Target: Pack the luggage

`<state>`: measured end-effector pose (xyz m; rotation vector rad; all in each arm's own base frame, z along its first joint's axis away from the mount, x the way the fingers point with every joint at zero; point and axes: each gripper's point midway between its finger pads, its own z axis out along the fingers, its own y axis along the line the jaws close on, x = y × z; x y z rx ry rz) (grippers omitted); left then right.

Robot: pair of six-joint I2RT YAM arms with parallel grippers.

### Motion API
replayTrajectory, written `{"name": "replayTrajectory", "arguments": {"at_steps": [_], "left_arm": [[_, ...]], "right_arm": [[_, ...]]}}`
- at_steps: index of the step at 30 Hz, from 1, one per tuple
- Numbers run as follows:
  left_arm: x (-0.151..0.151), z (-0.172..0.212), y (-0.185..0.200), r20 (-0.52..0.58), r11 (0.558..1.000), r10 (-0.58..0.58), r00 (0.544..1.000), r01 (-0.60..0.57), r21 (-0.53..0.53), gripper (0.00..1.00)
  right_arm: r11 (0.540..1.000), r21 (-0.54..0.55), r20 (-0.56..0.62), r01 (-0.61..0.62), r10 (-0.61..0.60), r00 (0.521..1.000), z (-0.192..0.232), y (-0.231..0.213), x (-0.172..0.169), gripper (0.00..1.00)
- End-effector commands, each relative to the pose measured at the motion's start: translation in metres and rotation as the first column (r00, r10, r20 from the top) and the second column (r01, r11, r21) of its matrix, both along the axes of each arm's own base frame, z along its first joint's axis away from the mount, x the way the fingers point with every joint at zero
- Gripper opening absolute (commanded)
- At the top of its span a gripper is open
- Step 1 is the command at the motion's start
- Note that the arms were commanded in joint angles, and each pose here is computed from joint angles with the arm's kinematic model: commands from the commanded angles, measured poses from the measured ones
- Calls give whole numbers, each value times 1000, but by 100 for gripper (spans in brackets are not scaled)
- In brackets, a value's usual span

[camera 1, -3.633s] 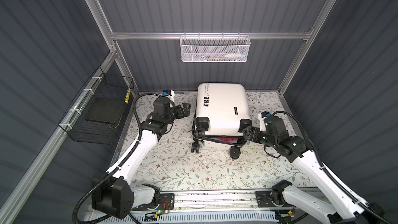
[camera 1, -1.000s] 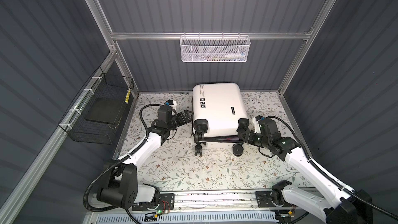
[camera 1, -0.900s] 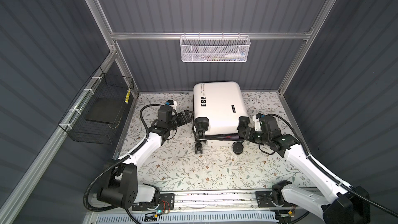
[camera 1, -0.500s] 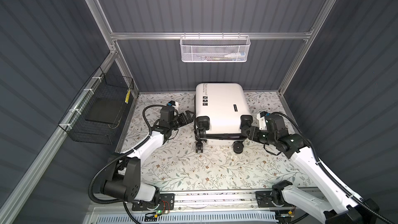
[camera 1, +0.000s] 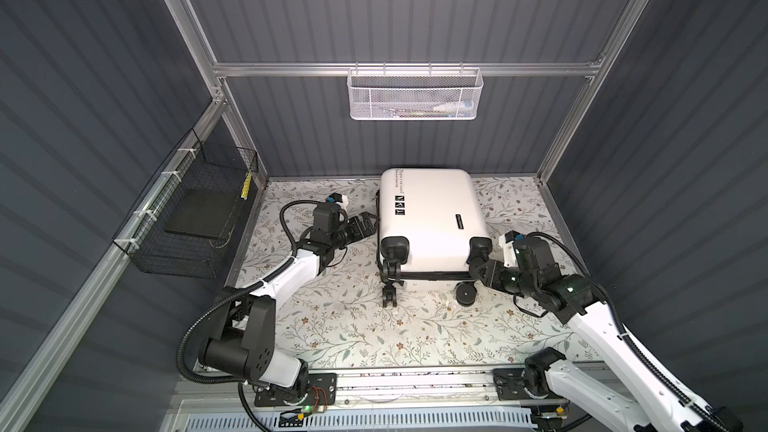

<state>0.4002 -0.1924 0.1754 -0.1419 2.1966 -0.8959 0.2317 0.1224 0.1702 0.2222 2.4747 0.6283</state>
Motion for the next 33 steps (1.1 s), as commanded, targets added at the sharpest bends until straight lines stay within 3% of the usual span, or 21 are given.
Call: {"name": "replayTrajectory", "arguments": {"at_steps": [1, 8, 15, 21, 33], "left_arm": [[7, 19, 0, 50, 999, -9, 999, 7, 41, 100], [-6, 32, 20, 82, 989, 5, 997, -17, 145, 100], [-42, 6, 46, 106, 969, 20, 994, -46, 242, 100], [-68, -19, 55, 216, 962, -23, 976, -37, 270, 100], [-90, -53, 43, 270, 954, -134, 954, 50, 296, 99]], "right_arm": [[1000, -4, -90, 22, -22, 996, -26, -3, -14, 0], [999, -15, -86, 34, -35, 996, -27, -6, -11, 0], [1000, 4, -69, 26, -25, 997, -21, -3, -11, 0], [1000, -2, -37, 16, -16, 999, -10, -5, -11, 0], [1000, -12, 60, 10, -9, 998, 34, -19, 4, 0]]}}
